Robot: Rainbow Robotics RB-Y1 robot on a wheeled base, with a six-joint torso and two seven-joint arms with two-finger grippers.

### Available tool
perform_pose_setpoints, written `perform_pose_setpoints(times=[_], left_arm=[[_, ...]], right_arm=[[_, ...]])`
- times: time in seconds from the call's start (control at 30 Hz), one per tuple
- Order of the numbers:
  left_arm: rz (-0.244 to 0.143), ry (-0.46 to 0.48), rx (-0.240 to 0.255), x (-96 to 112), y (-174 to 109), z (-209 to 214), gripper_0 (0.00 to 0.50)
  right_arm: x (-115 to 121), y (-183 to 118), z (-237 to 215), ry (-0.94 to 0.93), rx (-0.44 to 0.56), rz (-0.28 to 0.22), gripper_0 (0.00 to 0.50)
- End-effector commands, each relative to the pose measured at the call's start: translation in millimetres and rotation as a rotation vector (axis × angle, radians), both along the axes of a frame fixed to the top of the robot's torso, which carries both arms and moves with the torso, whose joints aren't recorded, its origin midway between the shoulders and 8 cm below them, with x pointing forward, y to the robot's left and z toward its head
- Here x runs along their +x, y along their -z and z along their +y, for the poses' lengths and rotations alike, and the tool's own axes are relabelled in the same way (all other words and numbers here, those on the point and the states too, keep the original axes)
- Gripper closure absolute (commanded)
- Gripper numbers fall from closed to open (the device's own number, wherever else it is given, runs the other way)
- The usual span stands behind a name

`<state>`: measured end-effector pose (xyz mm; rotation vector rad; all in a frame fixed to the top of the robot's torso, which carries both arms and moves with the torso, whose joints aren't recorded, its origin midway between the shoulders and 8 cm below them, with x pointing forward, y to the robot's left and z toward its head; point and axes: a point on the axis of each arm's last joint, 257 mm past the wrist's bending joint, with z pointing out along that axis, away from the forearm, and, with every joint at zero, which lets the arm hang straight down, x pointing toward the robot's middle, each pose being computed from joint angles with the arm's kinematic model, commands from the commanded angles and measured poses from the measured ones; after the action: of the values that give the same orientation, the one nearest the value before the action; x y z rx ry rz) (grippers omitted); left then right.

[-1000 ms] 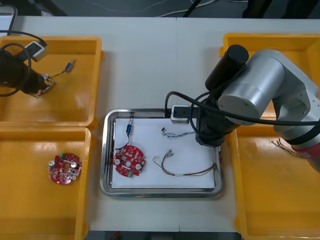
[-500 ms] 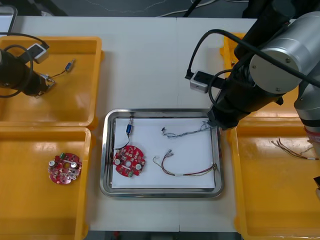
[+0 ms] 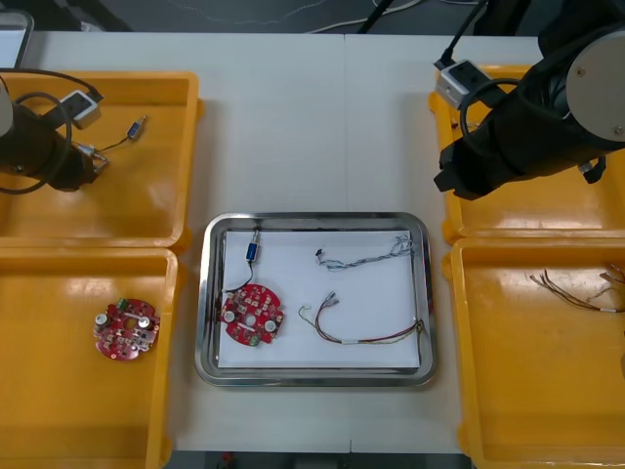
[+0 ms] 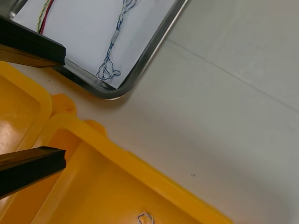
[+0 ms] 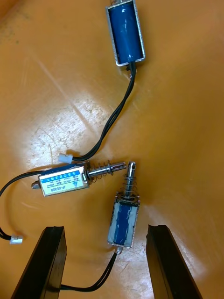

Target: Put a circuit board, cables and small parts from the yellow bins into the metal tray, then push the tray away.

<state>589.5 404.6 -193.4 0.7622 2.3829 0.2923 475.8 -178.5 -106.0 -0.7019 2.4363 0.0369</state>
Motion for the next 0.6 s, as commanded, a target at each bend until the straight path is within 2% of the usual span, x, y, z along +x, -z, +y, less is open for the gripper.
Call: perform_pose_setpoints(times=[0.03,0.3,0.47,0.6], left_arm=[[-0.043,0.123,0.107,15.7,-18.1,-13.2,0.0],[-0.039,0.126,0.119,16.6,-13.7,-16.8,0.0],[-0.047,0.125,0.127,19.8,-10.1,-16.5,0.0],[-0.045,0.125,0.132,20.6,-6.3,-16.9,0.002]], right_arm=[[11.4,-29.7,-34.5,0.151,0.03,-0.078,0.0],[18.4,-44.2,-85.1,0.319,0.02,-0.12,0.0],[15.1,-48.4,-114.6,0.373,0.036,-0.124,0.0],[6.7,-48.4,-131.9,0.396,0.088,-0.107,0.0]])
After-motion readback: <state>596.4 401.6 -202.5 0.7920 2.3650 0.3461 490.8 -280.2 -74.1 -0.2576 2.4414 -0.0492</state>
